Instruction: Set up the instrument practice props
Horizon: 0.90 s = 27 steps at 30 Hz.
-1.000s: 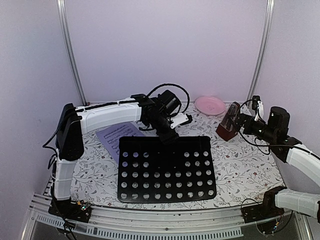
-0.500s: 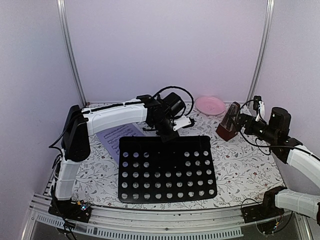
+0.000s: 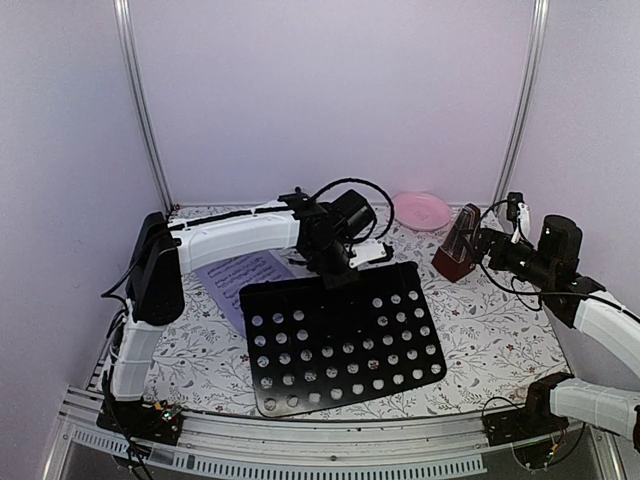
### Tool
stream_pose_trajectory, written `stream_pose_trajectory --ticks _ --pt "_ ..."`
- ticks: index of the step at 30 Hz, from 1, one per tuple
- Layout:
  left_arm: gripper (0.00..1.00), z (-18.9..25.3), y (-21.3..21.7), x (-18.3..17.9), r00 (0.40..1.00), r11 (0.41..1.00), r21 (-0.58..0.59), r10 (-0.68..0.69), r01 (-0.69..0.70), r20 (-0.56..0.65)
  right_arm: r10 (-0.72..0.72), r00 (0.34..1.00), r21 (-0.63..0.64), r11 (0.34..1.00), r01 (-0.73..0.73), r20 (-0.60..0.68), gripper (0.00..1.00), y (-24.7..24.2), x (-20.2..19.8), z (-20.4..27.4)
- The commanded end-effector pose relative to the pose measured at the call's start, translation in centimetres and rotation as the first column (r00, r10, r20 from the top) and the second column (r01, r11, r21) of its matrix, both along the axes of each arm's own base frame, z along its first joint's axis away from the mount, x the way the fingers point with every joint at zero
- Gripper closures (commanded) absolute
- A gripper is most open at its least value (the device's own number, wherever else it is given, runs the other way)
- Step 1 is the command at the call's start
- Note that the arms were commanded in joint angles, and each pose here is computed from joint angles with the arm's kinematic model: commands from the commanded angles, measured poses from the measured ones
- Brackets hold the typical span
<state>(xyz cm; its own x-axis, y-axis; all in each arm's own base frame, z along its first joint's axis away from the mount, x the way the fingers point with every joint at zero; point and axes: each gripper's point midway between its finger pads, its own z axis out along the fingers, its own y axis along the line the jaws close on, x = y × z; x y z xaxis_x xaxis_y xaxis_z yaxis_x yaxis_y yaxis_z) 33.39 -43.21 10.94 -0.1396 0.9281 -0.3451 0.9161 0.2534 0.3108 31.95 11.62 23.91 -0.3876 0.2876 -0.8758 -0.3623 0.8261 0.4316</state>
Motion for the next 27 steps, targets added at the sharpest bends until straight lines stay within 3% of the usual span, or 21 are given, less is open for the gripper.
stream_pose_trajectory --ticks 1,9,15,21,27 --pt "0.99 2.2 -0.2 1.3 0.999 0.997 -0.073 0.031 -0.030 0.011 -0.021 1.000 -0.001 1.000 0.021 0.005 0.01 -0.5 -0.2 0.2" --pt "1.00 8.5 -0.2 3.1 0.996 0.971 -0.238 0.048 -0.030 0.072 -0.091 0.994 -0.009 0.996 0.092 0.054 0.01 -1.8 -0.6 2.1" --pt "1.00 13.8 0.1 4.8 0.988 0.916 -0.400 0.098 -0.044 0.116 -0.194 0.972 0.006 0.981 0.195 0.131 0.01 -3.7 -1.5 4.8" --pt "1.00 22.1 1.2 5.8 0.979 0.778 -0.627 0.156 -0.040 0.130 -0.299 0.942 0.018 0.954 0.300 0.156 0.01 -5.7 -2.0 6.3" --pt "1.00 31.0 5.5 6.2 0.962 0.568 -0.822 0.243 -0.034 0.128 -0.328 0.932 0.025 0.944 0.328 0.156 0.01 -6.3 -2.3 6.4"
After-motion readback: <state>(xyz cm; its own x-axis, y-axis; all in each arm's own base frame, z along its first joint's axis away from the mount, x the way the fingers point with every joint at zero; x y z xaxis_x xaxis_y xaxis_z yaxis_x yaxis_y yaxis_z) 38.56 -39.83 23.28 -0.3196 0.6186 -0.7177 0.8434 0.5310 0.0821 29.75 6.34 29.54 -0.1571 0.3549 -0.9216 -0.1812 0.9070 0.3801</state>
